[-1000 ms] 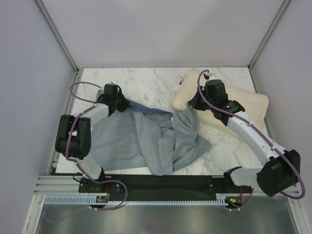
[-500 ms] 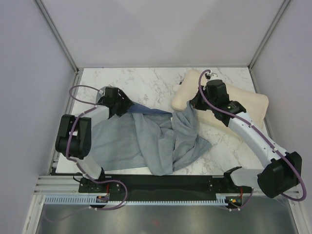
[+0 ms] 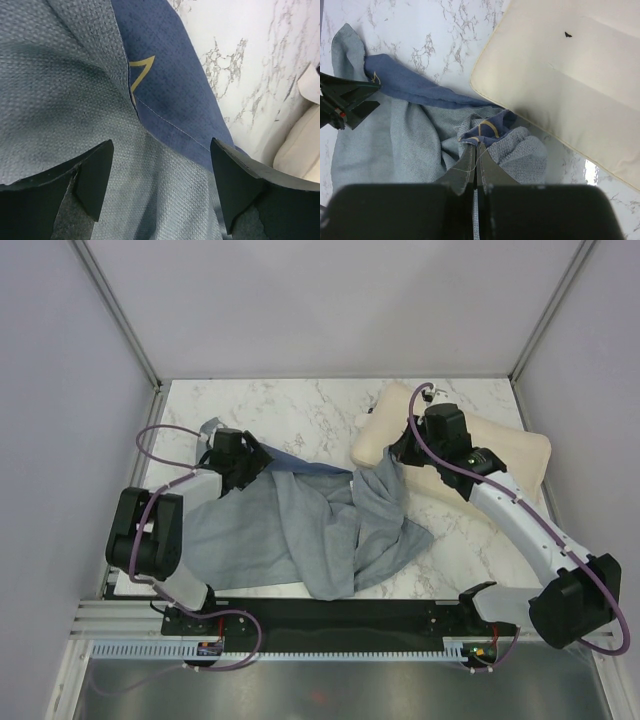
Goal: Put the pillow into the pillowcase
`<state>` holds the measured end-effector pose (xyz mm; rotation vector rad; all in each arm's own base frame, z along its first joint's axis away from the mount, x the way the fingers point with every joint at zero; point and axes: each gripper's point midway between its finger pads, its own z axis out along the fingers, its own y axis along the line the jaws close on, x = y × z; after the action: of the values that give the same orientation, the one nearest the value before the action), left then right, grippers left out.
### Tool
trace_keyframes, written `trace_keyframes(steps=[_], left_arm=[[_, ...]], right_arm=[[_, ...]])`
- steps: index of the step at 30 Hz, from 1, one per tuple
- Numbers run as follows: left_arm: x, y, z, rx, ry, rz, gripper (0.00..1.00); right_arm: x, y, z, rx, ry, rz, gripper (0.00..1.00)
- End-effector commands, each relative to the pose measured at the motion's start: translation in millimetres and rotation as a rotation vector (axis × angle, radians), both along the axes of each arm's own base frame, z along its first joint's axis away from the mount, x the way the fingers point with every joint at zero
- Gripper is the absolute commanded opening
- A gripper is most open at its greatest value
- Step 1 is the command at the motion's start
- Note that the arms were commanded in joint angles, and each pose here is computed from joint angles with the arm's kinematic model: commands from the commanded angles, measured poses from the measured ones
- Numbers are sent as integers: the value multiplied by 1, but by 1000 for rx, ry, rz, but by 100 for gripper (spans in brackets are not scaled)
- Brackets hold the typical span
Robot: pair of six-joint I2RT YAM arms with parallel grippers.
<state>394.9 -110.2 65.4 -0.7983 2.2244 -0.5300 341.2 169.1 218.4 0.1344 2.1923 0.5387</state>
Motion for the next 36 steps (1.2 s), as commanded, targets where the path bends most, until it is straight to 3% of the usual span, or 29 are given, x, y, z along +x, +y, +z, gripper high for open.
trace_keyframes(steps=[1,3,5,6,7,8,10,17,18,19,20,26,32,36], left_arm=[[26,-13,6,-52,-43,-6,85],[40,-12,0,-43,-45,7,78],[52,-12,2,-33,-55,0,62],[63,-13,2,-33,-59,3,62],[69,-9,3,-22,-65,4,29],[79,-1,10,2,-80,27,3],[85,20,13,27,-60,77,2],[100,106,83,19,-208,255,2],[94,114,85,22,-199,272,2],[57,136,65,142,-53,269,2],[46,142,62,154,-38,291,2],[12,184,99,256,-117,453,2],[58,189,103,205,-111,441,2],[101,192,85,170,-70,442,2]], right_arm=[[0,-1,23,29,-60,-7,0],[0,-2,25,28,-65,-11,0],[0,-2,30,31,-75,-8,0],[-1,-2,31,31,-75,-9,0],[-2,-3,31,26,-74,-11,0],[-2,-3,31,26,-74,-11,0],[-2,-4,29,21,-70,-13,0],[-8,21,-6,44,17,90,0],[-5,31,-11,51,25,117,0],[-11,47,-14,50,32,157,0],[-9,56,-11,52,25,175,0],[5,92,-15,45,28,224,0],[64,96,-10,-51,-33,139,0],[118,81,-3,-4,-22,54,0]])
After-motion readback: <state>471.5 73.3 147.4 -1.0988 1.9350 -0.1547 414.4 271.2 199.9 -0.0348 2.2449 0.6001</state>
